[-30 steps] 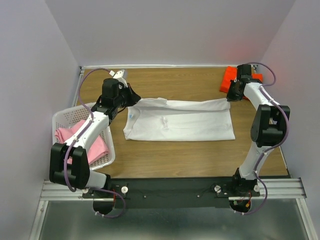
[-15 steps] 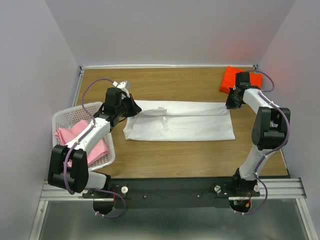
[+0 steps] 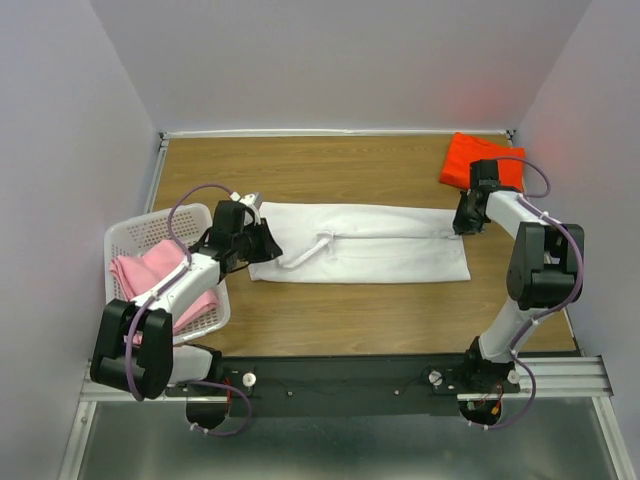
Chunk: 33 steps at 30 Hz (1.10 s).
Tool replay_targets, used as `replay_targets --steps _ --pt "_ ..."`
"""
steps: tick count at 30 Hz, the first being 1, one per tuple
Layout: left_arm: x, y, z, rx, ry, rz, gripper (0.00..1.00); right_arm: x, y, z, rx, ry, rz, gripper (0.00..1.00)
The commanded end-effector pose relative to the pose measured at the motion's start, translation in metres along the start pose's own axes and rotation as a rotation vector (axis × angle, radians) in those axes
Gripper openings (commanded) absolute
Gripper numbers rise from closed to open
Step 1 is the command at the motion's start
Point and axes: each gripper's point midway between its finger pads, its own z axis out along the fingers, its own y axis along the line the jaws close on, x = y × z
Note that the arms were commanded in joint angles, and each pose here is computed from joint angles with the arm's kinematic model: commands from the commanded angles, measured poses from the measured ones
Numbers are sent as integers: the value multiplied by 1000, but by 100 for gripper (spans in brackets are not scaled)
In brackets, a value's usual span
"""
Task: Fold and stack the t-shirts
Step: Fold the tshirt
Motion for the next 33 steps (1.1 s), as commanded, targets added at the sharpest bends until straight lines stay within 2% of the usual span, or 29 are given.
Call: replay_targets --steps 1,2,3,6,8,12,13,14,18,23,28,33 --pt "11 -10 -11 45 20 19 29 -1 -11 -9 44 -39 27 17" --pt "13 -11 -15 48 16 17 34 0 -12 -10 48 -41 31 31" --pt "13 -12 -19 50 12 17 37 -1 -14 -13 55 -51 32 39" --pt "10 -13 -23 45 -1 19 39 -7 -16 -19 69 -79 42 54" --pt "-1 -16 -25 39 -26 29 40 -14 -14 -22 65 -98 46 59" --pt "-31 -20 -11 29 -64 58 43 -34 3 -28 -17 -133 28 61" --pt "-31 -14 2 14 -31 54 43 -41 7 -27 -34 -146 26 61" --pt "-48 -22 6 23 -53 67 43 -45 11 -27 -52 -152 18 61" --pt "-70 -25 37 33 -38 111 43 -49 36 -22 -164 -138 -18 61" --pt "-69 -13 72 -4 39 112 43 -35 54 -9 -228 -87 -46 61" --pt "-61 -3 83 -32 80 106 43 -11 56 2 -233 -24 -54 61" --pt "-60 -2 84 -37 83 102 43 1 50 -6 -222 -22 -53 61"
